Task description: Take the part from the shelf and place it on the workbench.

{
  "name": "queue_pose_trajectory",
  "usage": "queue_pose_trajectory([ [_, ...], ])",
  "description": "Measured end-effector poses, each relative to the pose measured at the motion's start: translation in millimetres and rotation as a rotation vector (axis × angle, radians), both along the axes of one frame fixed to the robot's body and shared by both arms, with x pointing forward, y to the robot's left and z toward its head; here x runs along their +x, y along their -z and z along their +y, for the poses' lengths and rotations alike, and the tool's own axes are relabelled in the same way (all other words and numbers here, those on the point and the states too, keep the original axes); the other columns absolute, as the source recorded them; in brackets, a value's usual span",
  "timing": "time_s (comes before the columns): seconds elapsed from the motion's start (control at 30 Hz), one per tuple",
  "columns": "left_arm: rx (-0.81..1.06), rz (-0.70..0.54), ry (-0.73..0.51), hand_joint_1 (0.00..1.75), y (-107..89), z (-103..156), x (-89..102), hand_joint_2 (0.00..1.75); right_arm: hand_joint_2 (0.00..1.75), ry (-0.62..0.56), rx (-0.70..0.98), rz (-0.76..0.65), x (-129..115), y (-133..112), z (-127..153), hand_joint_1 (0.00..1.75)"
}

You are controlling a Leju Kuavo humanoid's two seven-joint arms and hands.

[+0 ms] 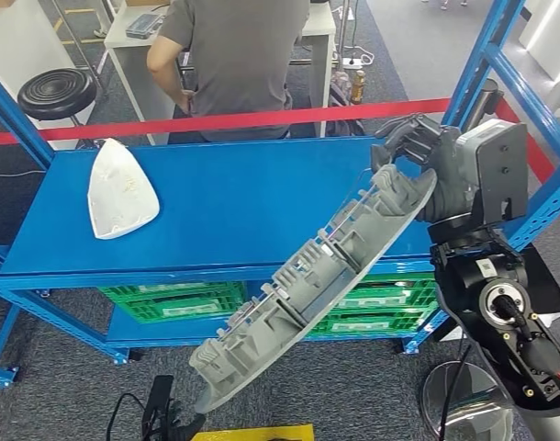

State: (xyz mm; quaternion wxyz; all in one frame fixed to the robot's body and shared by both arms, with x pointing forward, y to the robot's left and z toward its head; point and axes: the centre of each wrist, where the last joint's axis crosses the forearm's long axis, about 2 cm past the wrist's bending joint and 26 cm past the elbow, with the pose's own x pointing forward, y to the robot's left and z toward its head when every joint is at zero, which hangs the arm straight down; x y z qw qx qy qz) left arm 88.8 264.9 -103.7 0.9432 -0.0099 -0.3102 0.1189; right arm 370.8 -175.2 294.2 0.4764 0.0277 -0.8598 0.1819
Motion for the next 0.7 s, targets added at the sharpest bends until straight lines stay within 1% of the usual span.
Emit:
queue_pose_trajectory([
  [0.27,0.001,0.001,0.0,0.0,0.1,0.5,-0.5,1.75,1.75,0.016,0.0,0.008,0.2,1.6,-2.8,1.75],
  [0.47,0.001,0.001,-0.001,0.0,0.2,0.8,-0.7,1.75,1.75,-0.011,-0.014,0.014,-0.7,4.6,-2.7,1.75],
  [0.7,0.001,0.002,0.0,0.0,0.2,0.9,-0.9,1.75,1.75,-0.015,-0.018,0.015,-2.4,9.3,-2.8,1.75],
])
